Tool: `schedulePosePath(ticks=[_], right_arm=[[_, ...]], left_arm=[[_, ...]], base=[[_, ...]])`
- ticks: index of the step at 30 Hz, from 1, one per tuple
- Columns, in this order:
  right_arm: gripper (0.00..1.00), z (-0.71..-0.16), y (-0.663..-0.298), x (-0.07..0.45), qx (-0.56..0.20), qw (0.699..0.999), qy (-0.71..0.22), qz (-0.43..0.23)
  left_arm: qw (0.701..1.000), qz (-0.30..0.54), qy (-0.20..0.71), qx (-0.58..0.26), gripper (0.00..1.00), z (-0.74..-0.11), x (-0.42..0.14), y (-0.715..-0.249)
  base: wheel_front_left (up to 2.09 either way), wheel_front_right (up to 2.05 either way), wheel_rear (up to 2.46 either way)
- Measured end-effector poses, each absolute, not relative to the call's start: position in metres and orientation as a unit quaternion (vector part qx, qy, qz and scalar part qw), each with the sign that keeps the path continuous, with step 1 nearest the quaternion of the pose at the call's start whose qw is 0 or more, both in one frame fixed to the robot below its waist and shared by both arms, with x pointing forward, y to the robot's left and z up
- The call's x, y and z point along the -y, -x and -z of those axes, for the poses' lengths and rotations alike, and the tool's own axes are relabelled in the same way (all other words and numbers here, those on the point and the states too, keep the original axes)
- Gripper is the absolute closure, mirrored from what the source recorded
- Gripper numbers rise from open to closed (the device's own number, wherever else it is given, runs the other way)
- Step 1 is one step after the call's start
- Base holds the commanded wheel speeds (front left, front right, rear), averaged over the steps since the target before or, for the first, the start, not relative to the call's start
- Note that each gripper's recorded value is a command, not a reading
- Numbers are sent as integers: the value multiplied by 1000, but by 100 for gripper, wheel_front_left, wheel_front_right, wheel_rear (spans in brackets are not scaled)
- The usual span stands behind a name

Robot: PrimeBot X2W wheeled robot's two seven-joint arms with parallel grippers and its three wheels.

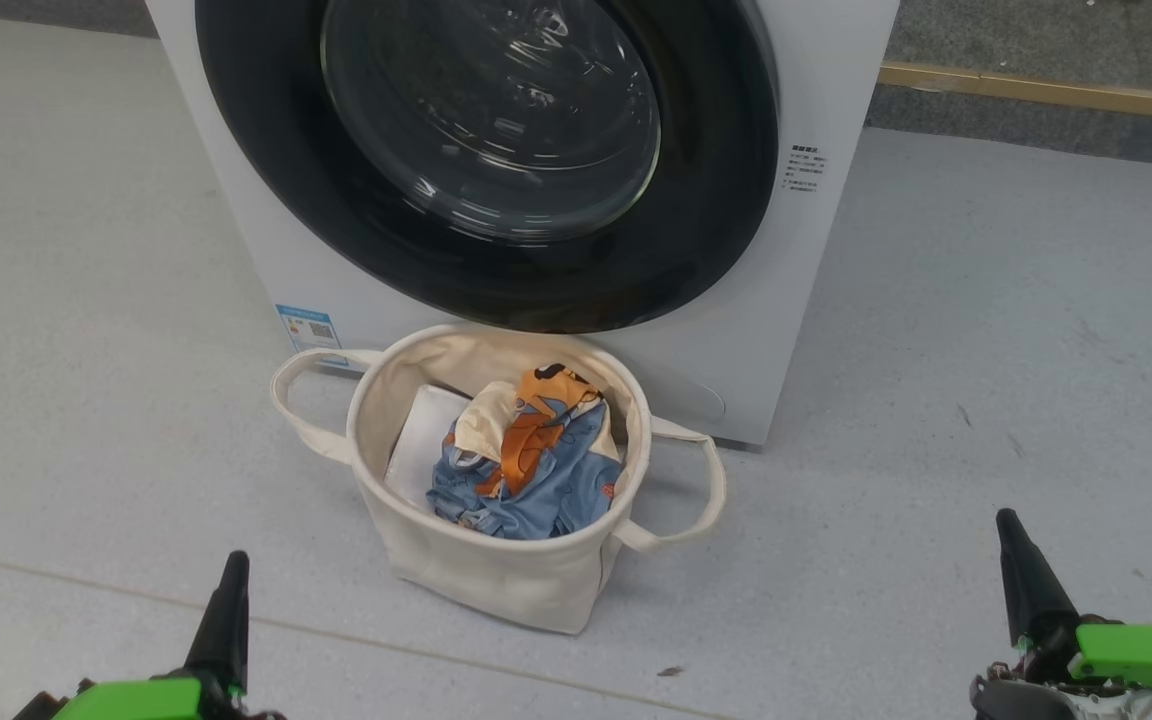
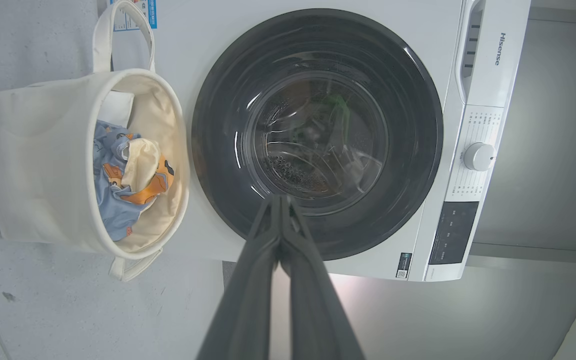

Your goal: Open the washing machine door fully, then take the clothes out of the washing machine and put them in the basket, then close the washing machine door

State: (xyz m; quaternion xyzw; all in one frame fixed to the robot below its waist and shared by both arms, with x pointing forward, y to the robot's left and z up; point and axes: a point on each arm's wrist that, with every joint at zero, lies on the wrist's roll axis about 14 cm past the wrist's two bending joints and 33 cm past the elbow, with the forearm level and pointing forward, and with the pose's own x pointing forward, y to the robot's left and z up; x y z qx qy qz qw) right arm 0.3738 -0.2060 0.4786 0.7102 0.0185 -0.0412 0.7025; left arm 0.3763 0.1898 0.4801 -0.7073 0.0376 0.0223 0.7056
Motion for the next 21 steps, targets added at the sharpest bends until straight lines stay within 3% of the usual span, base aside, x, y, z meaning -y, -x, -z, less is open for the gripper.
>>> schedulePosePath(ticks=[21], right_arm=[[100, -479, -374, 206, -19, 702, -710, 41]], left_arm=[[706, -22, 707, -38, 100, -480, -190, -376]], base=[[0, 0, 0]])
